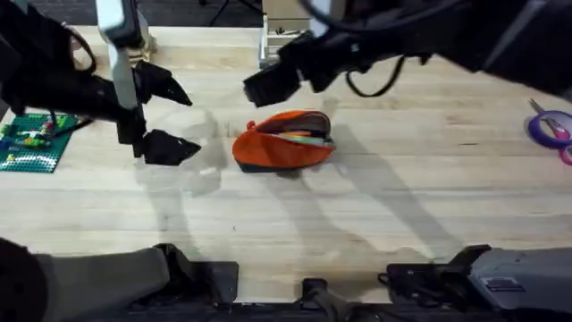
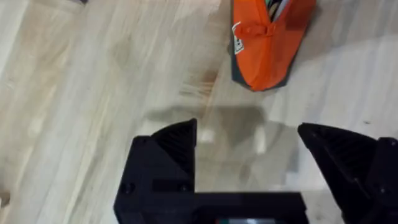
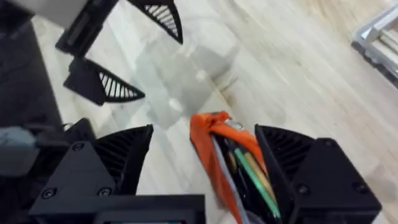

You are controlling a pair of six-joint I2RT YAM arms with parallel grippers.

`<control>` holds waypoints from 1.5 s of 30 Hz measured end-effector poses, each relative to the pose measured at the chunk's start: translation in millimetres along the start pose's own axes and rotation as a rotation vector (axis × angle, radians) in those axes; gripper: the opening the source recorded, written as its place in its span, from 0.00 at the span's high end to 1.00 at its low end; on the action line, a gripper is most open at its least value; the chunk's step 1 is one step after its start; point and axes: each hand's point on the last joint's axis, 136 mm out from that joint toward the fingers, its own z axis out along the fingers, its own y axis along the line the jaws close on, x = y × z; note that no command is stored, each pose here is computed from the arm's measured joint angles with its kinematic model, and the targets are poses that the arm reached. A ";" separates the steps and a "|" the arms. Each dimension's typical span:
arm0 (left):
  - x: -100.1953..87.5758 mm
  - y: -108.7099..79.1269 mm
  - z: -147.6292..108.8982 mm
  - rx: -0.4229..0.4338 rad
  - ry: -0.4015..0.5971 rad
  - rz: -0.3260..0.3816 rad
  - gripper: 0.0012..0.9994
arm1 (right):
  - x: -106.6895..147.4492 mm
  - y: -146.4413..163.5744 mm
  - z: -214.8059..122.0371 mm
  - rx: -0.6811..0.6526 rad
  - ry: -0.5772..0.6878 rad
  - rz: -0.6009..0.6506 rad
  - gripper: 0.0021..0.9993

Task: Unzip the bag, pick up the pens from the table one at a time and place them inside, then zip the bag closed.

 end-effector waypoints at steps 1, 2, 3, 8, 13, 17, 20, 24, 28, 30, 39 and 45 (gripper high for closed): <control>2.9 0.2 2.4 -0.006 -0.013 0.010 0.01 | -0.6 -0.5 6.0 0.006 -0.001 -0.001 0.00; 5.4 -0.5 4.5 -0.009 -0.023 0.015 0.01 | -0.3 -1.5 12.3 0.011 0.001 0.001 0.00; 7.2 -1.4 6.5 -0.011 -0.036 0.018 0.00 | 0.7 -2.6 19.8 0.013 0.006 0.008 0.00; 11.8 -6.0 13.6 -0.008 -0.064 0.026 0.00 | 14.4 -13.4 54.8 0.023 0.050 0.097 0.00; 13.0 -8.9 18.2 -0.004 -0.080 0.030 0.00 | 38.6 -29.5 83.0 0.043 0.121 0.224 0.00; 13.0 -10.1 19.0 -0.002 -0.086 0.028 0.00 | 51.3 -36.2 95.8 0.053 0.156 0.275 0.00; 12.9 -10.1 19.1 -0.001 -0.086 0.030 0.00 | 56.8 -37.0 101.4 0.056 0.171 0.290 0.00; 12.8 -10.1 19.1 -0.001 -0.086 0.030 0.00 | 64.9 -34.4 109.7 0.054 0.196 0.302 0.00; 12.9 -10.1 19.1 -0.001 -0.086 0.030 0.01 | 73.0 -21.8 119.7 0.042 0.224 0.288 0.00; 12.9 -10.1 19.1 -0.002 -0.086 0.030 0.01 | 73.6 -19.3 121.0 0.045 0.227 0.280 0.02; 12.8 -10.1 19.1 -0.001 -0.086 0.030 0.00 | 74.1 -19.0 121.7 0.055 0.227 0.279 0.58; 12.8 -10.2 19.1 -0.001 -0.086 0.030 0.00 | 73.5 -18.9 121.9 0.054 0.225 0.279 0.93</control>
